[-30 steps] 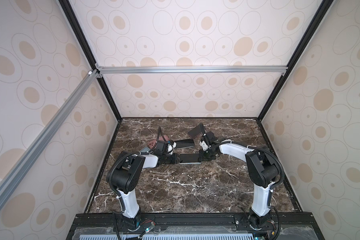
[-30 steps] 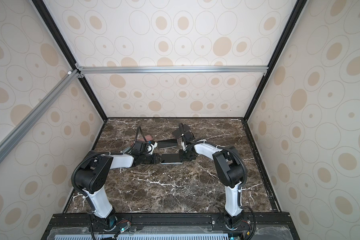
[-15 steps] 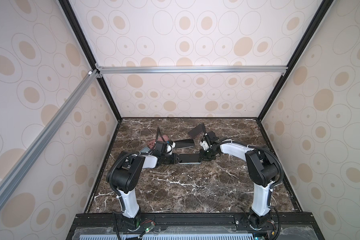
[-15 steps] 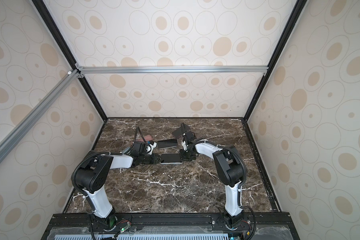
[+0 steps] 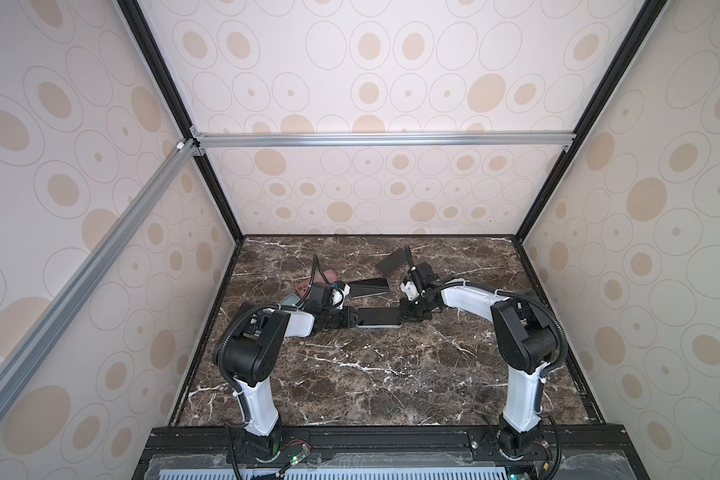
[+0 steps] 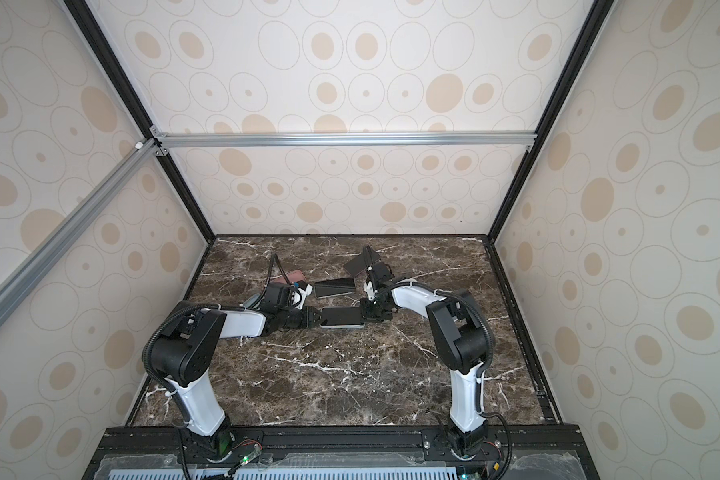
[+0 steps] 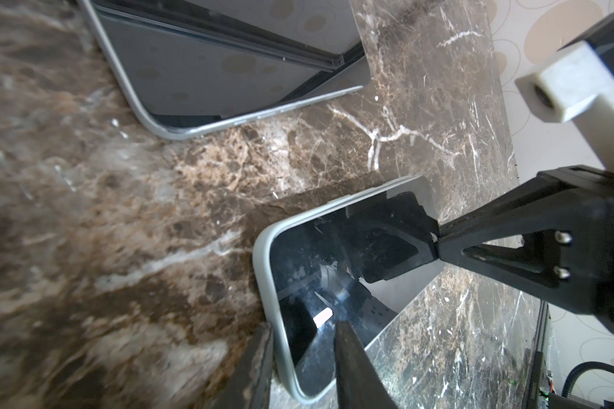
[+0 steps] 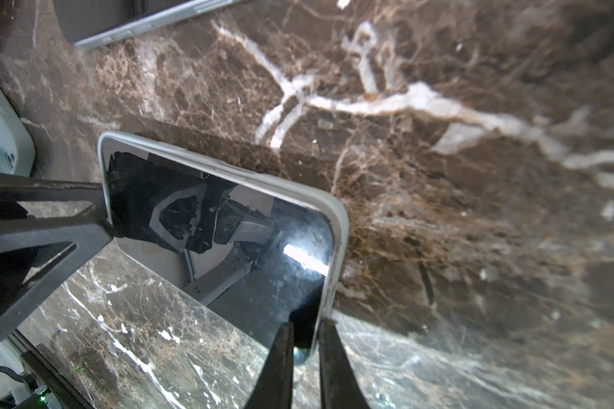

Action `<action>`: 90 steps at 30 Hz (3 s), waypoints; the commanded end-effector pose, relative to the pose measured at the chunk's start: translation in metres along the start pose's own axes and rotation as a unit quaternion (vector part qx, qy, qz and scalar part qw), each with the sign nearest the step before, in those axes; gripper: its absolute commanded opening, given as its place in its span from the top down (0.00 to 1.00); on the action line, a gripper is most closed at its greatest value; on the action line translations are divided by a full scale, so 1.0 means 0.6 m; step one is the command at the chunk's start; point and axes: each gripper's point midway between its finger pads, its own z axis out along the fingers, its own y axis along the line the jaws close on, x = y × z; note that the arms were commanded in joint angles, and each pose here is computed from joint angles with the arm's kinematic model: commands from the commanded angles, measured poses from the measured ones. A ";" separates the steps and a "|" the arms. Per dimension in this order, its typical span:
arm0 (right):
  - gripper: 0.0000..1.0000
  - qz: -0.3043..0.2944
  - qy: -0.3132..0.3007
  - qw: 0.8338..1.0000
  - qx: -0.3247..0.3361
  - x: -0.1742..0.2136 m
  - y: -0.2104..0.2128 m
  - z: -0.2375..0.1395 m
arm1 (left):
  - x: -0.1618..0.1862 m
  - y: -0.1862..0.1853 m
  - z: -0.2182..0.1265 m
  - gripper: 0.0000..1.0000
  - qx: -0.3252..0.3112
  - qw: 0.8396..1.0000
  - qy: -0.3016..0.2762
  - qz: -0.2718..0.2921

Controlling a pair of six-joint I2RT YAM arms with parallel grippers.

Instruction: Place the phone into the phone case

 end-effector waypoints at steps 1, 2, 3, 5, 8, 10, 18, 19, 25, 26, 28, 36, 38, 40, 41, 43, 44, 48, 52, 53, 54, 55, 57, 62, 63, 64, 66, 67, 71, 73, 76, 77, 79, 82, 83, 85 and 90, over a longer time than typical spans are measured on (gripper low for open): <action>0.87 -0.016 0.052 0.998 -0.026 0.043 0.014 0.059 | 0.061 -0.006 0.018 0.70 0.023 0.998 0.061 -0.020; 0.87 -0.016 0.054 0.998 -0.027 0.045 0.014 0.064 | 0.061 -0.006 0.018 0.70 0.022 0.998 0.061 -0.021; 0.87 -0.015 0.056 0.998 -0.028 0.046 0.014 0.067 | 0.061 -0.005 0.017 0.70 0.022 0.998 0.061 -0.021; 0.88 -0.013 0.065 0.997 -0.029 0.053 0.012 0.078 | 0.061 -0.005 0.018 0.70 0.023 0.998 0.062 -0.022; 0.88 -0.011 0.074 0.997 -0.028 0.061 0.009 0.091 | 0.063 -0.006 0.019 0.71 0.024 0.998 0.063 -0.022; 0.88 -0.007 0.078 0.997 -0.024 0.064 0.003 0.099 | 0.064 -0.006 0.020 0.71 0.024 0.997 0.064 -0.022; 0.89 -0.002 0.096 0.995 0.007 0.082 -0.020 0.136 | 0.067 -0.007 0.022 0.71 0.023 0.997 0.067 -0.023; 0.89 -0.002 0.098 0.995 0.012 0.084 -0.023 0.140 | 0.067 -0.006 0.023 0.71 0.022 0.997 0.067 -0.024; 0.90 0.000 0.103 0.994 0.040 0.093 -0.040 0.152 | 0.066 -0.006 0.024 0.71 0.020 0.997 0.065 -0.026; 0.90 -0.001 0.105 0.993 0.046 0.096 -0.044 0.154 | 0.066 -0.006 0.024 0.71 0.019 0.997 0.065 -0.027; 0.90 -0.001 0.108 0.993 0.054 0.099 -0.050 0.158 | 0.067 -0.006 0.024 0.72 0.018 0.997 0.064 -0.028; 0.90 -0.007 0.122 0.988 0.092 0.115 -0.070 0.170 | 0.067 -0.001 0.023 0.71 0.010 0.997 0.063 -0.032; 0.90 -0.008 0.124 0.987 0.098 0.117 -0.074 0.172 | 0.066 -0.002 0.023 0.71 0.010 0.997 0.063 -0.032; 0.90 -0.007 0.126 0.987 0.099 0.119 -0.075 0.175 | 0.065 -0.001 0.023 0.71 0.010 0.997 0.062 -0.033; 0.90 -0.007 0.128 0.987 0.099 0.121 -0.075 0.177 | 0.064 -0.003 0.023 0.71 0.011 0.998 0.061 -0.033; 0.89 -0.008 0.131 0.986 0.099 0.122 -0.075 0.181 | 0.063 -0.003 0.023 0.71 0.011 0.998 0.060 -0.034; 0.89 -0.007 0.133 0.986 0.098 0.124 -0.075 0.183 | 0.061 -0.004 0.024 0.71 0.011 0.998 0.059 -0.033; 0.90 -0.007 0.139 0.986 0.097 0.127 -0.074 0.191 | 0.060 -0.004 0.023 0.71 0.012 0.998 0.058 -0.036; 0.89 -0.007 0.143 0.984 0.106 0.131 -0.081 0.195 | 0.059 -0.004 0.023 0.71 0.011 0.998 0.057 -0.037; 0.89 -0.006 0.144 0.983 0.112 0.132 -0.085 0.196 | 0.060 -0.004 0.024 0.71 0.010 0.998 0.057 -0.037; 0.89 -0.005 0.145 0.982 0.117 0.133 -0.088 0.197 | 0.060 -0.003 0.024 0.71 0.010 0.998 0.056 -0.037; 0.90 -0.005 0.145 0.982 0.123 0.134 -0.091 0.197 | 0.060 -0.003 0.024 0.71 0.009 0.998 0.056 -0.038; 0.90 -0.005 0.149 0.980 0.133 0.139 -0.097 0.199 | 0.061 -0.002 0.023 0.70 0.007 0.998 0.057 -0.039; 0.89 -0.004 0.156 0.977 0.145 0.148 -0.106 0.205 | 0.061 0.000 0.023 0.68 0.004 0.998 0.056 -0.040; 0.89 -0.004 0.155 0.977 0.146 0.147 -0.106 0.205 | 0.059 0.000 0.022 0.68 0.004 0.998 0.054 -0.039; 0.89 -0.005 0.154 0.977 0.148 0.146 -0.106 0.205 | 0.059 0.000 0.023 0.68 0.003 0.998 0.054 -0.039; 0.89 -0.006 0.154 0.976 0.151 0.147 -0.107 0.205 | 0.061 0.001 0.023 0.68 0.003 0.998 0.055 -0.040; 0.89 -0.006 0.154 0.976 0.153 0.146 -0.107 0.204 | 0.060 0.001 0.023 0.68 0.003 0.998 0.054 -0.040; 0.89 -0.011 0.156 0.971 0.179 0.149 -0.112 0.198 | 0.061 0.002 0.023 0.67 0.002 0.998 0.055 -0.040; 0.88 -0.019 0.156 0.969 0.193 0.152 -0.112 0.196 | 0.060 0.002 0.022 0.67 0.002 0.998 0.053 -0.040; 0.88 -0.017 0.157 0.968 0.197 0.160 -0.112 0.194 | 0.062 0.003 0.022 0.67 0.002 0.998 0.053 -0.039; 0.88 -0.015 0.158 0.968 0.196 0.163 -0.111 0.195 | 0.063 0.003 0.023 0.67 0.001 0.998 0.053 -0.039; 0.88 -0.014 0.160 0.967 0.196 0.168 -0.111 0.196 | 0.067 0.005 0.023 0.67 0.001 0.998 0.055 -0.041; 0.87 -0.013 0.162 0.968 0.193 0.174 -0.109 0.197 | 0.069 0.006 0.024 0.67 0.003 0.998 0.055 -0.042; 0.87 -0.011 0.163 0.968 0.193 0.176 -0.110 0.197 | 0.069 0.005 0.023 0.68 0.004 0.998 0.054 -0.041; 0.87 -0.012 0.165 0.968 0.189 0.177 -0.108 0.198 | 0.071 0.006 0.024 0.68 0.004 0.998 0.056 -0.041; 0.87 -0.019 0.160 0.972 0.172 0.173 -0.093 0.186 | 0.069 0.006 0.023 0.68 0.003 0.998 0.054 -0.038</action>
